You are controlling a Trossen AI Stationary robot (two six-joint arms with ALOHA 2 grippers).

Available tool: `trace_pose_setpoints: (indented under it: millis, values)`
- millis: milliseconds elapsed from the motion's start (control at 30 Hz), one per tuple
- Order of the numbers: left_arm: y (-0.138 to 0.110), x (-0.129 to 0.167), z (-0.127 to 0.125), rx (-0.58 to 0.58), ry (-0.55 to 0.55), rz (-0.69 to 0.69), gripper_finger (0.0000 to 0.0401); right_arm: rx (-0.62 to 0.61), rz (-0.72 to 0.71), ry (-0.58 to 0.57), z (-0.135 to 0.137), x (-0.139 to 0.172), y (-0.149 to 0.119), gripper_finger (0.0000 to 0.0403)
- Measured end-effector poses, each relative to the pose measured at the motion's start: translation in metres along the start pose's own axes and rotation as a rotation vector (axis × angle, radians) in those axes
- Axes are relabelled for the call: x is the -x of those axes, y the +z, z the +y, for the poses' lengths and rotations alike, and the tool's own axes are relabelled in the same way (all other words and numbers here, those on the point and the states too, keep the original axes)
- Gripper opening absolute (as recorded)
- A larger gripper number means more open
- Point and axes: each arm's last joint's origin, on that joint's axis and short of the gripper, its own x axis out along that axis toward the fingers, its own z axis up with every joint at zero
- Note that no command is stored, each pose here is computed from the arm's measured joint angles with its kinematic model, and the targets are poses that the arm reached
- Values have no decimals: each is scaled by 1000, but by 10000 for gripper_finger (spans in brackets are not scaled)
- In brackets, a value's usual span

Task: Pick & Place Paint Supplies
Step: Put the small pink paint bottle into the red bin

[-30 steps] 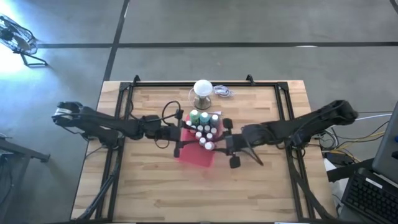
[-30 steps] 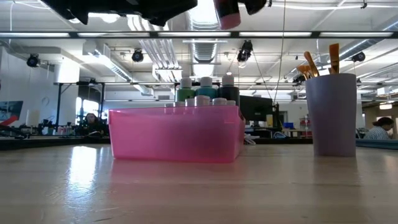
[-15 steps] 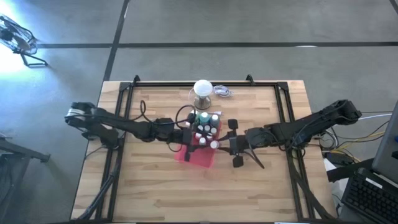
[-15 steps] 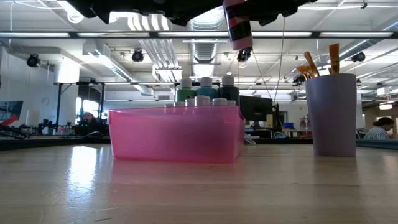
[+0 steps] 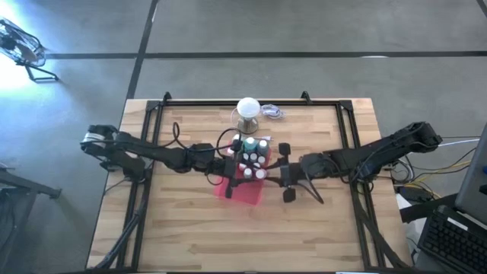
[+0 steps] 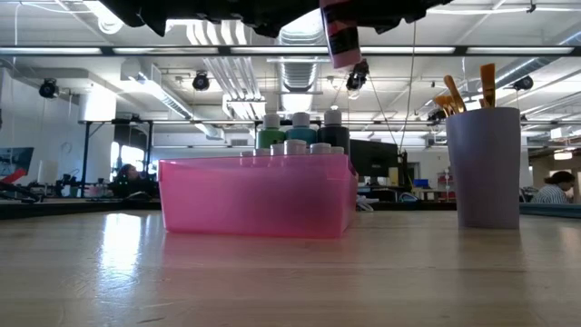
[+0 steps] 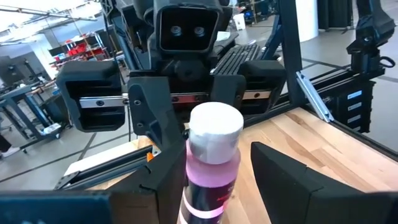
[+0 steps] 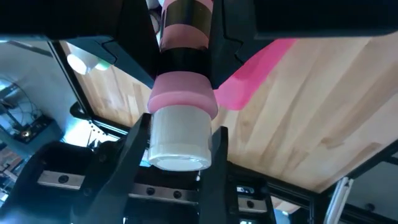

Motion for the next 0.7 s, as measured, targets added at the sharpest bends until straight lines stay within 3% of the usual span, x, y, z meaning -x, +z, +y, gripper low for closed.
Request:
trace_pose_setpoints:
  millis: [700]
  values:
    - [1, -13, 0, -31, -12, -35, 186, 2, 0, 5, 1, -2, -1, 107]
